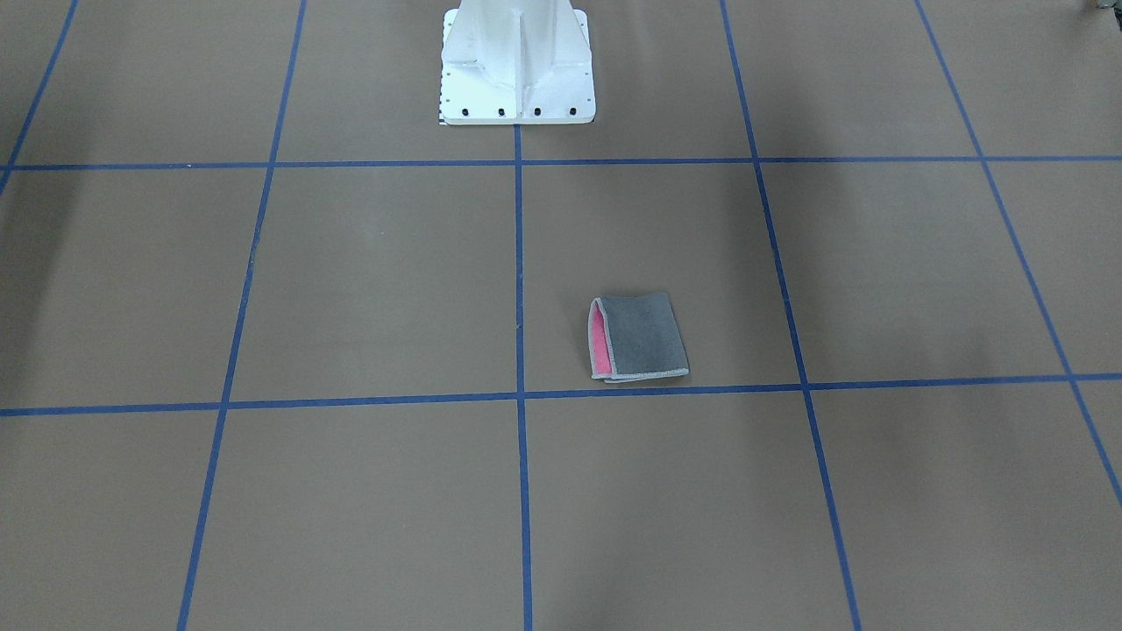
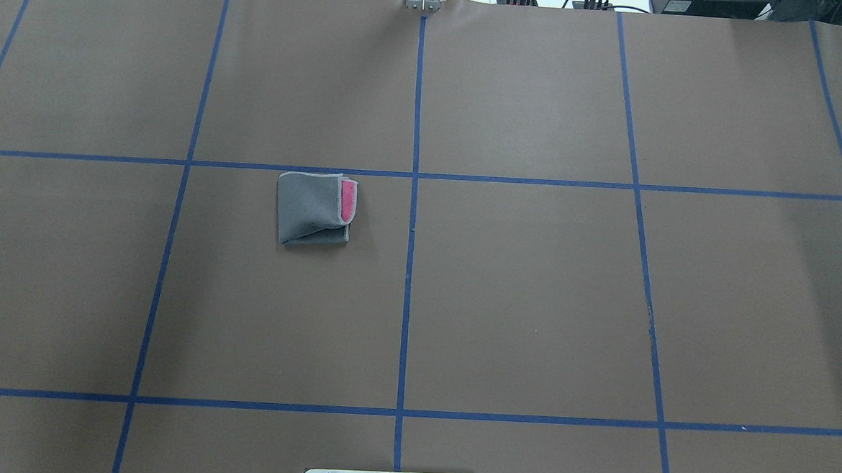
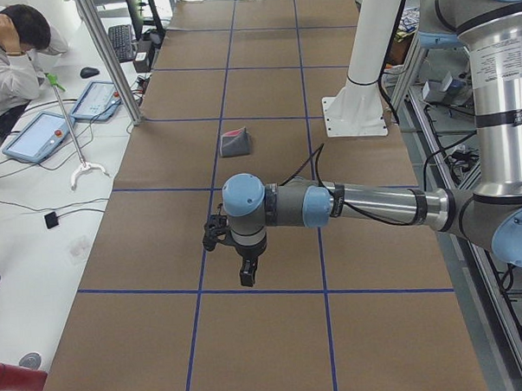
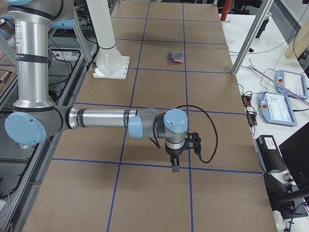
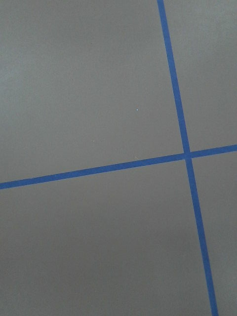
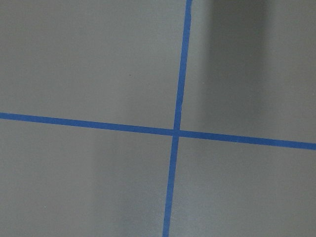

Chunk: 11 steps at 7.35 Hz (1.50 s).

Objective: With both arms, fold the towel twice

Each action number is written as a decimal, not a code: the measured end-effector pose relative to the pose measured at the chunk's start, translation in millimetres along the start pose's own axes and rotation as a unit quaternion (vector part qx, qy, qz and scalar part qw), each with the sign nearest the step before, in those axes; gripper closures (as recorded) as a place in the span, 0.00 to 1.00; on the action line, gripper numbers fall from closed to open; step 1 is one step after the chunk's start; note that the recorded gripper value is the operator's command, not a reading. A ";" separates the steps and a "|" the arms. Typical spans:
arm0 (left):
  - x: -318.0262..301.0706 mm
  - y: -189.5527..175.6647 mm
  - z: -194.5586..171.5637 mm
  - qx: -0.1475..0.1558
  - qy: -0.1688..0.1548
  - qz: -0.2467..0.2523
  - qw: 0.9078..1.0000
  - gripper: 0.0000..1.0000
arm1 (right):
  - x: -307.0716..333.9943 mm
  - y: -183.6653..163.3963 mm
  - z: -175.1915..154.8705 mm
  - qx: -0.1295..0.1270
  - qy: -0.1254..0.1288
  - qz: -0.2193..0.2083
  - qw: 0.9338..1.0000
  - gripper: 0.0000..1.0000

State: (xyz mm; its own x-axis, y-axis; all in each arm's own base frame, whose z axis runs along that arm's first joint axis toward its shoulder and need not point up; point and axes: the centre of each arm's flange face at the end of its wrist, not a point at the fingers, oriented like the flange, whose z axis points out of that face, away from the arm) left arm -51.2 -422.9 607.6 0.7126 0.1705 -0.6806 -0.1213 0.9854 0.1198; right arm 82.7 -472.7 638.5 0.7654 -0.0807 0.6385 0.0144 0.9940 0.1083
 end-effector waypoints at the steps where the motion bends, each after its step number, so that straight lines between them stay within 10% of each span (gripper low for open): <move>1: 0.0 0.6 -0.2 0.002 0.000 0.000 1.000 0.00 | 0.1 0.1 0.1 0.000 0.000 0.000 1.000 0.01; 11: -4.5 5.2 5.2 -0.003 0.000 -0.004 1.000 0.00 | 3.0 1.0 5.0 -0.006 -0.002 0.005 1.000 0.01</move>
State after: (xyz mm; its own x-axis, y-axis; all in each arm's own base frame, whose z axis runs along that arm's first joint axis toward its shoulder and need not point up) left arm -51.4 -418.5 615.0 0.7134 0.1617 -0.6819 -0.1194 0.9868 0.1092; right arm 81.8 -472.3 644.3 0.7635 -0.0718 0.6418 0.0147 0.9955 0.0938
